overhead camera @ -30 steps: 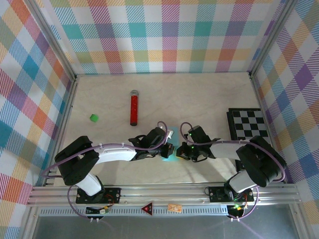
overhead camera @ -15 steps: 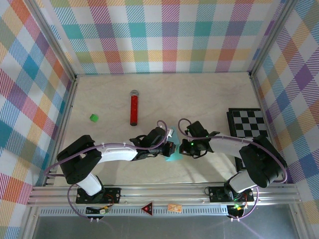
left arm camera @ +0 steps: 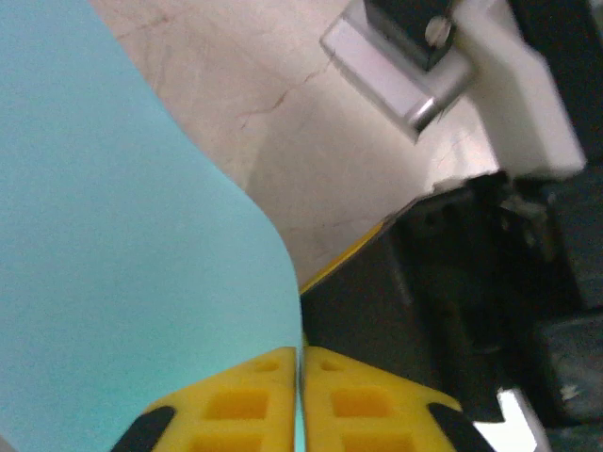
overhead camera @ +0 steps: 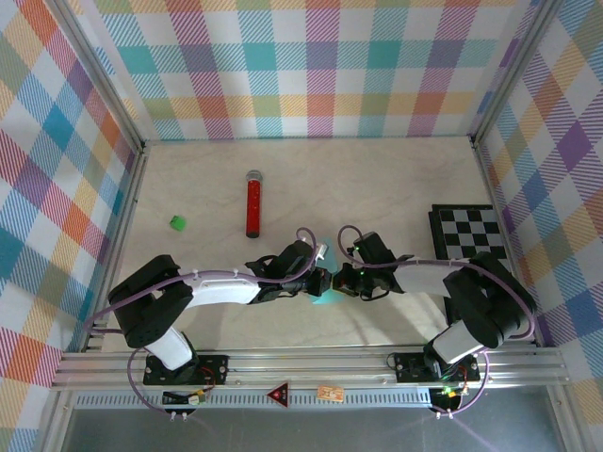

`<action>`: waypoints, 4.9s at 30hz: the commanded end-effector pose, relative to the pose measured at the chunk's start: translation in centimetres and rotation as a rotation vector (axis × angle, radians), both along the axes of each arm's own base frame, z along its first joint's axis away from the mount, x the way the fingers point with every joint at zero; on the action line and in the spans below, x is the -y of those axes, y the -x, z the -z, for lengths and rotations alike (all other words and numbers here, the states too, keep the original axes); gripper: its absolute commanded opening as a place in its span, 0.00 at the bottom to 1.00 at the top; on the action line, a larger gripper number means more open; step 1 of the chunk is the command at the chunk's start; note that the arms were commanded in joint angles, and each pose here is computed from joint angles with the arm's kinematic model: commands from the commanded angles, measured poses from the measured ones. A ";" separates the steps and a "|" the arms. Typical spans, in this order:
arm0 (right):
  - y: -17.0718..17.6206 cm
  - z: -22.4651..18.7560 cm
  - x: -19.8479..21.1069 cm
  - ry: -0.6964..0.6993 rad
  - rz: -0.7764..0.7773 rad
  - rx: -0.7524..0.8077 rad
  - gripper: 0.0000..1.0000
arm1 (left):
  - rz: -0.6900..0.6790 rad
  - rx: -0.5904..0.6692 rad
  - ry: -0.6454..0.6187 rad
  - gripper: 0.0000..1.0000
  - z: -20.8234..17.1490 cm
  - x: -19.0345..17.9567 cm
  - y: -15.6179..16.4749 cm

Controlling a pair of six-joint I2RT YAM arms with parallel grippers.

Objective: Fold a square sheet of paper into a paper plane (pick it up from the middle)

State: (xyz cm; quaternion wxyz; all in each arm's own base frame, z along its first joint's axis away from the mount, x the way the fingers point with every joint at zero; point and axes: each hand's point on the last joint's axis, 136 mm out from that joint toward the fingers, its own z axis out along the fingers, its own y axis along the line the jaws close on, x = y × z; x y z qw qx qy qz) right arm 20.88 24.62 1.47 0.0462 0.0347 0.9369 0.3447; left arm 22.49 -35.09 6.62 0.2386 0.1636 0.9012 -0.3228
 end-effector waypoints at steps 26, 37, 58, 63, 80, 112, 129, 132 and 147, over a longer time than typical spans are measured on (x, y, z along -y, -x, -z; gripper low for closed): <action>0.9 1.7 0.8 0.030 0.026 -0.057 0.04 | 0.095 0.010 -0.133 0.17 1.9 -1.5 0.8; 1.1 1.8 1.0 0.038 0.022 -0.059 0.04 | 0.072 0.043 -0.088 0.17 0.8 -1.1 0.2; 1.3 2.0 1.2 0.049 0.020 -0.065 0.05 | 0.062 0.037 -0.072 0.08 1.3 -0.9 -0.1; 1.3 2.1 1.3 0.054 0.021 -0.068 0.05 | 0.056 0.034 -0.070 0.03 1.4 -1.3 -0.3; 1.3 2.1 1.3 0.058 0.016 -0.067 0.05 | 0.051 0.004 -0.108 0.01 2.6 -2.9 -1.0; 1.2 2.0 1.2 0.061 0.014 -0.069 0.05 | -0.028 0.016 -0.226 0.04 4.7 -5.2 -2.0; 1.1 1.9 1.2 0.061 0.014 -0.067 0.05 | -0.074 0.024 -0.221 0.05 4.0 -5.7 -2.4; 1.2 2.0 1.3 0.063 0.014 -0.069 0.05 | -0.070 0.019 -0.212 0.05 4.2 -5.6 -2.2; 1.2 2.2 1.4 0.073 0.014 -0.068 0.05 | -0.064 0.029 -0.171 0.05 4.2 -5.0 -2.3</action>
